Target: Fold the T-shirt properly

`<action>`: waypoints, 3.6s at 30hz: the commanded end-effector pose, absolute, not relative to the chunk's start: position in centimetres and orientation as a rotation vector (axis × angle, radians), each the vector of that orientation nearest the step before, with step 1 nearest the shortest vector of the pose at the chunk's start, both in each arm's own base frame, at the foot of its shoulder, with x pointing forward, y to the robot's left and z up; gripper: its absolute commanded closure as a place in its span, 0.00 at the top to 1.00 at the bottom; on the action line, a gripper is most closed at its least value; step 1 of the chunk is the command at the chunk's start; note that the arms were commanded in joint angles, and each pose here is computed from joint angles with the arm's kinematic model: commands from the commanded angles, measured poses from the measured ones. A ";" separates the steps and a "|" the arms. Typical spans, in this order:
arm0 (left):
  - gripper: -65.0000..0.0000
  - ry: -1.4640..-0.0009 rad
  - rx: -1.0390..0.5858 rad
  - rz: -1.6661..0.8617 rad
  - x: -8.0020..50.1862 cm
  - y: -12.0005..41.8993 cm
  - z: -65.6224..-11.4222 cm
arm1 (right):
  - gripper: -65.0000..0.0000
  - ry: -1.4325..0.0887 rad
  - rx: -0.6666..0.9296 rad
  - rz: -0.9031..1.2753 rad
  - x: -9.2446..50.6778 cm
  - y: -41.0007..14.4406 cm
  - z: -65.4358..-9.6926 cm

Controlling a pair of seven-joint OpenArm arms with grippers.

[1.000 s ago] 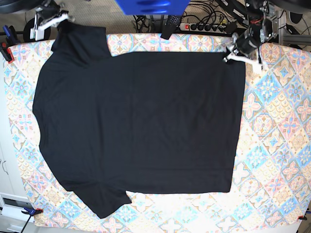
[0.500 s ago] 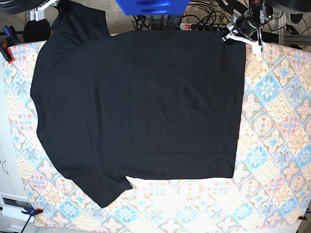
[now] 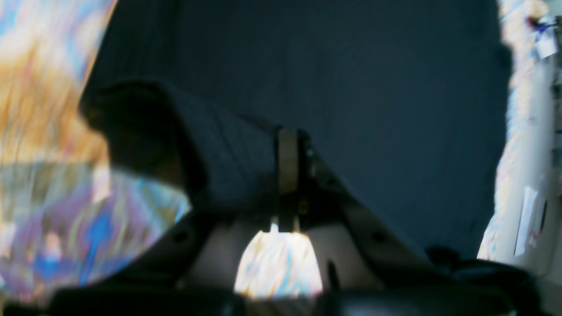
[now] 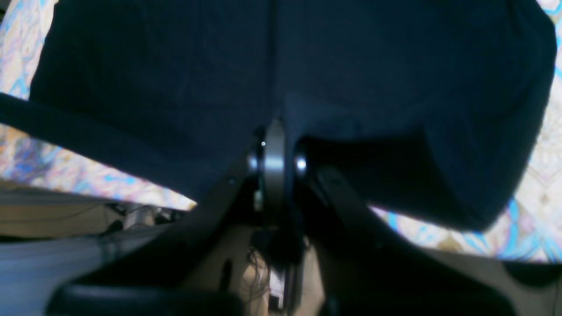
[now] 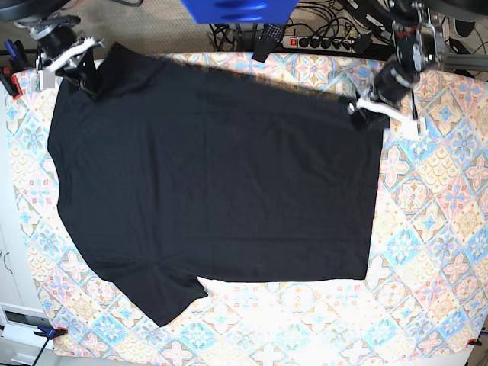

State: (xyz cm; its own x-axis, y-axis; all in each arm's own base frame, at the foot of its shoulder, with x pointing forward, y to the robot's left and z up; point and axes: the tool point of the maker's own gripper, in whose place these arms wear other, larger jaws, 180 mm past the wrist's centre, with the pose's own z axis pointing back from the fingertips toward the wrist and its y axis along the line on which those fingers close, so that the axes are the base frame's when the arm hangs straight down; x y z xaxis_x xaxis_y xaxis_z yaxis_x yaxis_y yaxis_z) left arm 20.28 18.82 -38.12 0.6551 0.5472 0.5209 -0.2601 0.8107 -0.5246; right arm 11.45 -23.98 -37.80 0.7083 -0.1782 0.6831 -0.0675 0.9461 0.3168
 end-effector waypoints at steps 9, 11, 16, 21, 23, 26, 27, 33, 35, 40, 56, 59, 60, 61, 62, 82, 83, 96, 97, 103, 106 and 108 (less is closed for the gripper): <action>0.01 -0.752 -0.444 0.544 24.9 20.6 -39.7 | 0.00 -0.960 0.325 0.012 20.9 -24.6 -34.1; 0.01 -0.741 -0.447 0.566 25.7 20.9 -40.5 | 0.00 -0.983 0.330 0.009 22.4 -24.7 -33.7; 0.01 -0.733 -0.459 0.608 27.6 21.2 -41.6 | 0.00 -0.986 0.370 -0.045 25.3 -25.3 -34.7; 0.02 -0.708 -0.470 0.649 28.8 21.4 -42.9 | 0.01 -1.004 0.417 -0.106 27.8 -25.7 -35.4; 0.02 -0.695 -0.473 0.665 29.0 21.5 -43.4 | 0.01 -1.004 0.434 -0.129 28.5 -25.8 -35.8; 0.02 -0.698 -0.470 0.669 29.1 21.6 -43.5 | 0.04 -1.008 0.457 -0.125 29.6 -25.3 -35.8; 0.02 -0.698 -0.470 0.669 29.1 21.6 -43.5 | 0.06 -1.015 0.467 -0.108 30.1 -24.8 -35.5; 0.02 -0.699 -0.474 0.671 29.1 21.6 -43.5 | 0.11 -1.033 0.512 -0.032 32.1 -22.2 -34.5; 0.02 -0.696 -0.471 0.675 28.9 21.7 -43.6 | 0.11 -1.028 0.510 -0.028 32.1 -22.2 -34.5; 0.06 -0.688 -0.472 0.672 28.7 21.6 -43.6 | 0.20 -1.074 0.474 0.018 32.2 -22.4 -32.4; 0.49 -0.665 -0.543 0.759 22.3 23.1 -41.0 | 0.35 -0.918 0.320 0.009 22.1 -25.7 -35.0; 0.49 -0.618 -0.543 0.789 21.4 23.1 -42.4 | 0.35 -0.885 0.321 0.002 21.0 -25.7 -35.8; 0.49 -0.606 -0.543 0.795 21.2 23.0 -42.8 | 0.35 -0.875 0.320 0.000 20.6 -25.7 -36.0; 0.49 -0.600 -0.550 0.804 21.0 22.7 -43.0 | 0.35 -0.870 0.320 -0.001 20.4 -25.7 -36.1; 0.48 -0.596 -0.559 0.813 20.9 22.3 -43.1 | 0.35 -0.867 0.320 -0.001 20.3 -25.7 -36.2; 0.48 -0.481 -0.582 0.946 20.0 21.4 -47.8 | 0.35 -0.797 0.348 -0.074 18.9 -26.3 -38.9; 0.48 -0.479 -0.596 0.956 20.5 20.9 -48.0 | 0.35 -0.791 0.350 -0.082 18.8 -26.4 -39.2; 0.00 -0.488 -0.650 0.968 23.5 19.9 -47.9 | 0.43 -0.758 0.364 -0.200 18.0 -28.0 -41.7; 0.00 -0.485 -0.648 0.969 23.3 19.9 -48.0 | 0.46 -0.762 0.360 -0.217 18.1 -28.5 -41.8; 0.00 -0.471 -0.637 0.974 22.4 20.2 -48.4 | 0.54 -0.764 0.369 -0.284 18.5 -29.4 -42.7; 0.00 -0.469 -0.635 0.973 22.3 20.2 -48.4 | 0.54 -0.774 0.376 -0.294 19.1 -29.5 -42.7; 0.00 -0.467 -0.635 0.974 22.2 20.2 -48.4 | 0.54 -0.782 0.380 -0.296 19.5 -29.5 -42.6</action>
State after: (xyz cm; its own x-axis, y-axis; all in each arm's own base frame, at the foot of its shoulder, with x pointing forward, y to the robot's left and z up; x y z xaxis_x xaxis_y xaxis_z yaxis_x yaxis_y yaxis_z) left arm 22.43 19.86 -48.51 0.4760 0.8762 0.0757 -0.6081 0.3901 -0.6914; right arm 18.56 -28.62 -44.03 0.7079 -0.4024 0.5804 0.1397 0.8853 0.4435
